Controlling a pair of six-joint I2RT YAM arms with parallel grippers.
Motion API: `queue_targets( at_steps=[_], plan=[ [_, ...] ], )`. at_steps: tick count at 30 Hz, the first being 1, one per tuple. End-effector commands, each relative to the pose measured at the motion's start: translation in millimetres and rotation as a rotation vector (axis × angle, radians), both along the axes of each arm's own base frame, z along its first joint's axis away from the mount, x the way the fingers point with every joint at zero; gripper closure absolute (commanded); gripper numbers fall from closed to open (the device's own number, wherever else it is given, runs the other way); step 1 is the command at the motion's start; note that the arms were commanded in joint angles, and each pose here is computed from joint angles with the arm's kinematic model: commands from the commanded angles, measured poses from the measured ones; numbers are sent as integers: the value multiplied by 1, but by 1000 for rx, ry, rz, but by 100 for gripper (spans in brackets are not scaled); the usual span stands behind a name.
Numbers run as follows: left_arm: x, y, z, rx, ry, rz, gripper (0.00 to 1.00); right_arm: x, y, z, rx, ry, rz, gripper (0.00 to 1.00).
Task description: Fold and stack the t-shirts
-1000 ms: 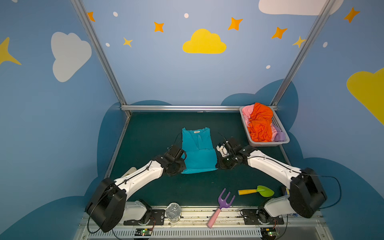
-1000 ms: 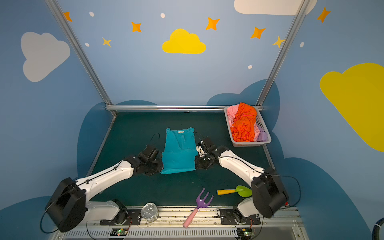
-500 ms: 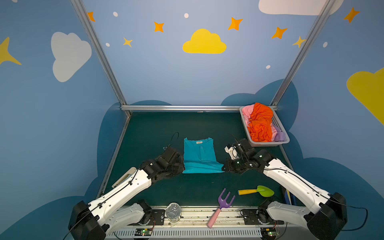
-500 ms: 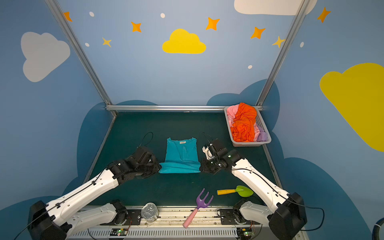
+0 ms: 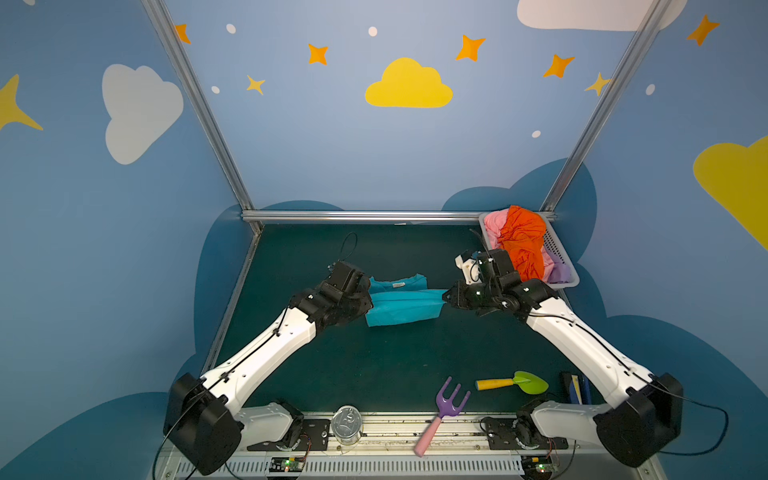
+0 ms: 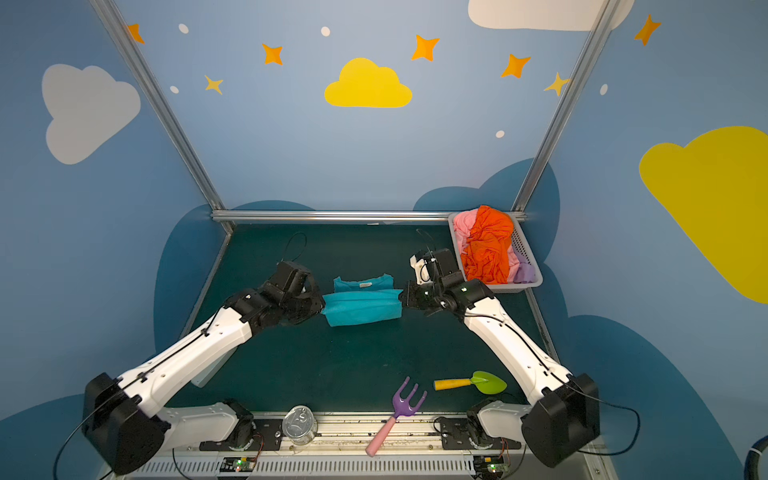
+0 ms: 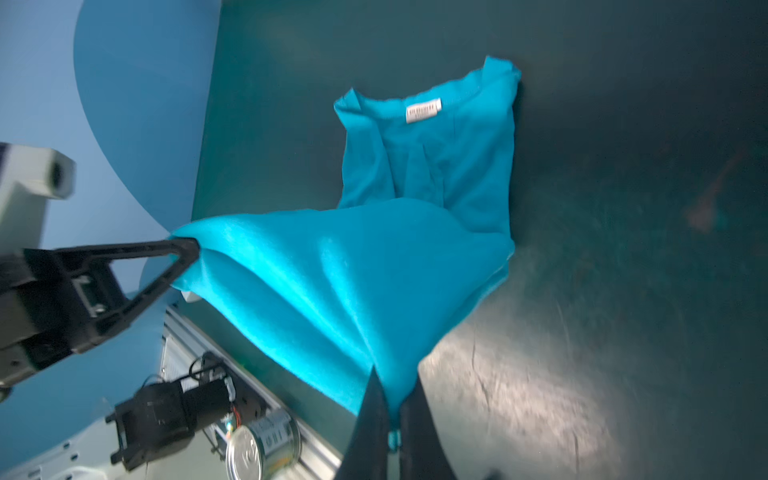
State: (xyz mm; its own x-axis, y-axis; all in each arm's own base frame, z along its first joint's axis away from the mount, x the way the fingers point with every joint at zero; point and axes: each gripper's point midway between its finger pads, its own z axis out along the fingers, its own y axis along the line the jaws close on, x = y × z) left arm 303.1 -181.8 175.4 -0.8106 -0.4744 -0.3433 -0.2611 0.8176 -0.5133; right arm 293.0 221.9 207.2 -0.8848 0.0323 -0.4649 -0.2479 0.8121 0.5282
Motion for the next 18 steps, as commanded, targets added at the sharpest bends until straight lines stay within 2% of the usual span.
queue_targets(
  at_steps=[1, 7, 11, 14, 18],
  plan=[
    [20, 6, -6, -4, 20, -8, 96, 25, 5, -7, -6, -7, 9, 100],
    [67, 10, -22, -25, 59, -10, 96, 61, 19, -42, 15, 186, 15, 100],
    [89, -6, -34, -84, 121, -66, 96, 80, 29, -55, 31, 334, 43, 100],
    [97, -14, -34, -99, 123, -84, 96, 85, 32, -56, 52, 336, 51, 100],
    [91, -11, -24, -99, 105, -77, 96, 77, 26, -43, 51, 285, 45, 100]
  ],
)
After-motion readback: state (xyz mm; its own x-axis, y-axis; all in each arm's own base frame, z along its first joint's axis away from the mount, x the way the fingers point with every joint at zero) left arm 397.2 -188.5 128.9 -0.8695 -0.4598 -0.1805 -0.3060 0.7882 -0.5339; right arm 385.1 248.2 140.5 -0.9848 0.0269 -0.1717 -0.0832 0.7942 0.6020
